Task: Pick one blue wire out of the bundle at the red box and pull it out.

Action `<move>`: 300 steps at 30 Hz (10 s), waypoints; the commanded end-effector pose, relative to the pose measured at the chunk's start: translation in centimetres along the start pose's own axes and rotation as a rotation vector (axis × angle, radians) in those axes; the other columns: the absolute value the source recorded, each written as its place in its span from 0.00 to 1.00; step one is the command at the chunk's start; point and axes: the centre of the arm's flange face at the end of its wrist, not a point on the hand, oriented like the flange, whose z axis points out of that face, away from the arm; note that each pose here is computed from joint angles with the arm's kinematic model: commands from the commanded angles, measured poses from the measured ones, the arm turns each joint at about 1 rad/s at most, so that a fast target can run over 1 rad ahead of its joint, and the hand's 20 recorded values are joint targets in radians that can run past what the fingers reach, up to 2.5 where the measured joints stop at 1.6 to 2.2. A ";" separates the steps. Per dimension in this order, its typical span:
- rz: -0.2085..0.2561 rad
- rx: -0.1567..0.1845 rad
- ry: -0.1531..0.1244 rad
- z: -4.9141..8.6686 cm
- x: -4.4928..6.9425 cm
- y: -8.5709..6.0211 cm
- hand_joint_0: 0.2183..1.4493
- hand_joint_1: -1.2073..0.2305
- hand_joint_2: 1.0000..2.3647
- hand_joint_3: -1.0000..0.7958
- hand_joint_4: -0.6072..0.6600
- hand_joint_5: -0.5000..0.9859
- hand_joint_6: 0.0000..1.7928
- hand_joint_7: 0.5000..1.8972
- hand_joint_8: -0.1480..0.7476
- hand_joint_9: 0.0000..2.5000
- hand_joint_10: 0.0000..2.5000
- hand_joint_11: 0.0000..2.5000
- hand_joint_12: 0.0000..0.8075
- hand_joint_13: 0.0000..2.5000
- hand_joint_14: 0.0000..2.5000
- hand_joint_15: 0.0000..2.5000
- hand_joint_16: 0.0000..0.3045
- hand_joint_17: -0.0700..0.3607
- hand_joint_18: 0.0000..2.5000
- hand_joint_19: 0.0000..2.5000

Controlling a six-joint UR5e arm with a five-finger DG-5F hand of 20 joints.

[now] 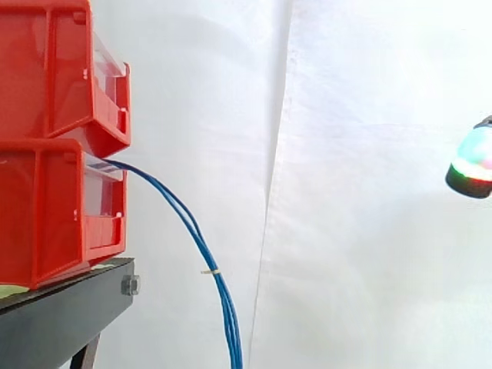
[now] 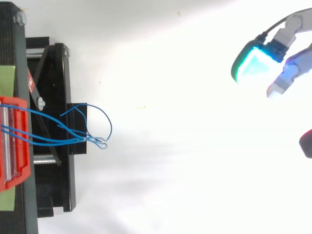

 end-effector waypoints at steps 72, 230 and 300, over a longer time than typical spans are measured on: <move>0.076 -0.188 -0.095 19.9 15.9 -10.6 0.25 0.27 0.00 0.28 0.64 0.24 0.28 0.26 0.39 0.25 0.00 0.11 0.45 0.14 0.00 0.10 0.19 0.47 0.14 0.27; 0.014 -0.098 0.036 19.1 13.3 -4.8 0.31 0.32 0.02 0.49 0.58 0.26 0.47 0.30 0.42 0.40 0.01 0.24 0.44 0.29 0.01 0.20 0.19 0.47 0.25 0.31; 0.003 -0.041 0.002 15.8 10.5 -0.3 0.30 0.30 0.00 0.52 0.49 0.29 0.48 0.41 0.44 0.51 0.01 0.20 0.49 0.37 0.01 0.19 0.24 0.54 0.33 0.31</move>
